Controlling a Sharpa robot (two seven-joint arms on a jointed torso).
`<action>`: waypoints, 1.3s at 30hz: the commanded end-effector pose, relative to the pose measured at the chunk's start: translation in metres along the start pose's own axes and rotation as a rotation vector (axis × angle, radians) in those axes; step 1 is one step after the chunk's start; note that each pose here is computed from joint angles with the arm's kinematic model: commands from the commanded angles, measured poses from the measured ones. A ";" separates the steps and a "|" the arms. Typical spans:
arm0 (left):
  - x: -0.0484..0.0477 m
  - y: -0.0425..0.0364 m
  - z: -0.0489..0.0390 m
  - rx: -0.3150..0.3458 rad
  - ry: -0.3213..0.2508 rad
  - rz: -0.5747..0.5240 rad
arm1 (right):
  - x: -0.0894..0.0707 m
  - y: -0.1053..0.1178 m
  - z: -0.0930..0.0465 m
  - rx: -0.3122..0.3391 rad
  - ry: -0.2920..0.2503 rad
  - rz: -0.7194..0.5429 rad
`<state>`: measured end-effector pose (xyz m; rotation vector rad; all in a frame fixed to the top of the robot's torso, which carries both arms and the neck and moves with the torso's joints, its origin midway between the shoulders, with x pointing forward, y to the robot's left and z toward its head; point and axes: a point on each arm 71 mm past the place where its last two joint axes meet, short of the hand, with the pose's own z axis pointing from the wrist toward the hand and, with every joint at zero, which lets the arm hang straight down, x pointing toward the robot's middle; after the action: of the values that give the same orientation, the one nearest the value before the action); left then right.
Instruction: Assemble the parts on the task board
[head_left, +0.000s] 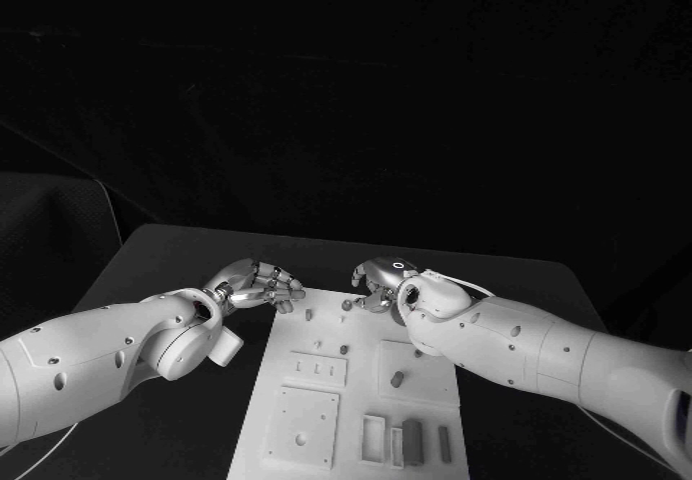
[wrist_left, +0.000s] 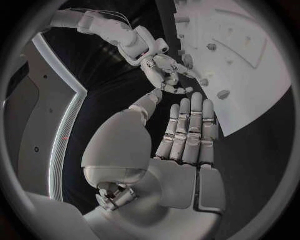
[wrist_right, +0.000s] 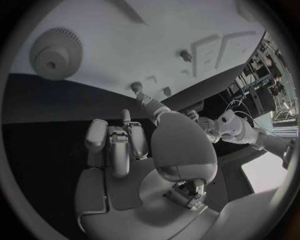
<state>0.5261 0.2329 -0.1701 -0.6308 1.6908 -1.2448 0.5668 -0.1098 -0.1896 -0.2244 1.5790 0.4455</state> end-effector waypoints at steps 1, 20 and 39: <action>-0.0025 -0.0005 -0.0013 0.004 -0.012 -0.021 | -0.010 -0.008 -0.005 0.042 0.006 0.034; -0.0091 0.0021 -0.0082 0.003 -0.026 -0.023 | -0.031 -0.074 -0.051 0.148 0.035 0.060; -0.0113 0.0037 -0.0078 -0.005 -0.030 -0.020 | -0.002 -0.074 -0.053 0.153 0.114 0.080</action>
<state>0.5246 0.2482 -0.1700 -0.6676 1.6752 -1.2292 0.5487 -0.2003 -0.1968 -0.0590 1.7101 0.3719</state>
